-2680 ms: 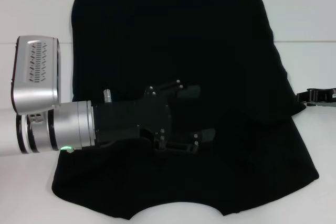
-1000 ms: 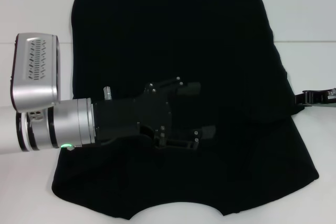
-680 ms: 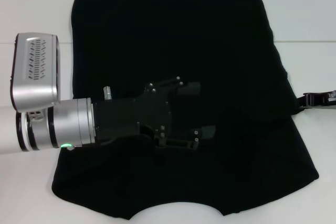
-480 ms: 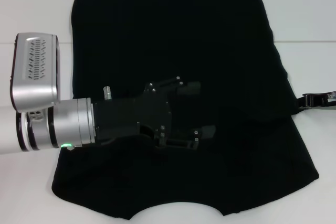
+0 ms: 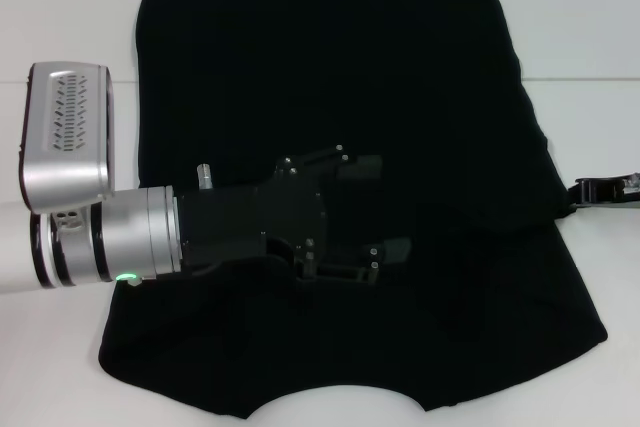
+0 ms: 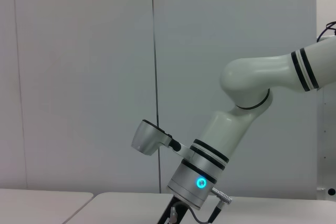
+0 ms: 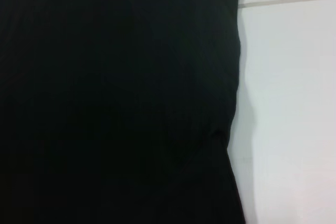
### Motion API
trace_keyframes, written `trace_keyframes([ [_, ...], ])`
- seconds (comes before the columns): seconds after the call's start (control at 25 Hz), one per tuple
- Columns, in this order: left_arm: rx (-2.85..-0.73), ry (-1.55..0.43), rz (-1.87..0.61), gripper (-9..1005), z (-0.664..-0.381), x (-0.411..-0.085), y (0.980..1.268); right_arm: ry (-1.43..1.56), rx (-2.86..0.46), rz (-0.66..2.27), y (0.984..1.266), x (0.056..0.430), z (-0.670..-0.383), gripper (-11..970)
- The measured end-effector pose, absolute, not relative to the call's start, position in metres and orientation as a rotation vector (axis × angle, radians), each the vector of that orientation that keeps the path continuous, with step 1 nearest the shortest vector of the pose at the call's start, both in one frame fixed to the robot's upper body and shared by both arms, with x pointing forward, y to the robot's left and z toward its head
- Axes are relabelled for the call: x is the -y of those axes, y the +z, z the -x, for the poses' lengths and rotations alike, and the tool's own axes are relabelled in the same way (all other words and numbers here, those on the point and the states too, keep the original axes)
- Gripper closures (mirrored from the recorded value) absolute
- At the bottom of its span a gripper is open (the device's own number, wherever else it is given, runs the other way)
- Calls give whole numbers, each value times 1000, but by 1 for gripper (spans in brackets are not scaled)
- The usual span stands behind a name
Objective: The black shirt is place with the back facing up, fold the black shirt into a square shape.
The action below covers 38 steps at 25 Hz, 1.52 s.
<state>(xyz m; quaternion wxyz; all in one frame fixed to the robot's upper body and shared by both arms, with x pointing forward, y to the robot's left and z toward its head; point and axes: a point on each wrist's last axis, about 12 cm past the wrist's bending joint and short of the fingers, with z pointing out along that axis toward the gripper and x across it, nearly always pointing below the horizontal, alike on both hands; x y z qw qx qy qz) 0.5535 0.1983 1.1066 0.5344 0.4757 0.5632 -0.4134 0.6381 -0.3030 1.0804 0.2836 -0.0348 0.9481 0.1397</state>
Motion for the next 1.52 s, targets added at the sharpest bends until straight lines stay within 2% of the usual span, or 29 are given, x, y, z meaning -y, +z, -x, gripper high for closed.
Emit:
trace_keyframes([
  [0.04, -1342, -985, -1134, 59, -554, -198, 1107, 374, -2538, 95, 1080, 303, -638, 742],
  [0.28, -1343, -980, -1120, 59, -554, -200, 1107, 377, -2542, 101, 1080, 303, -638, 914],
  [0.48, -1341, -980, -1111, 59, -554, -201, 1107, 377, -2541, 107, 1082, 302, -638, 928],
  [0.8, -1344, -978, -1108, 60, -554, -202, 1107, 444, -2488, 144, 1100, 295, -646, 893],
  [1.12, -1343, -985, -1106, 60, -552, -202, 1106, 451, -2432, 194, 1115, 271, -663, 859],
  [1.52, -1340, -983, -1109, 60, -553, -201, 1107, 473, -2403, 231, 1115, 234, -673, 815],
])
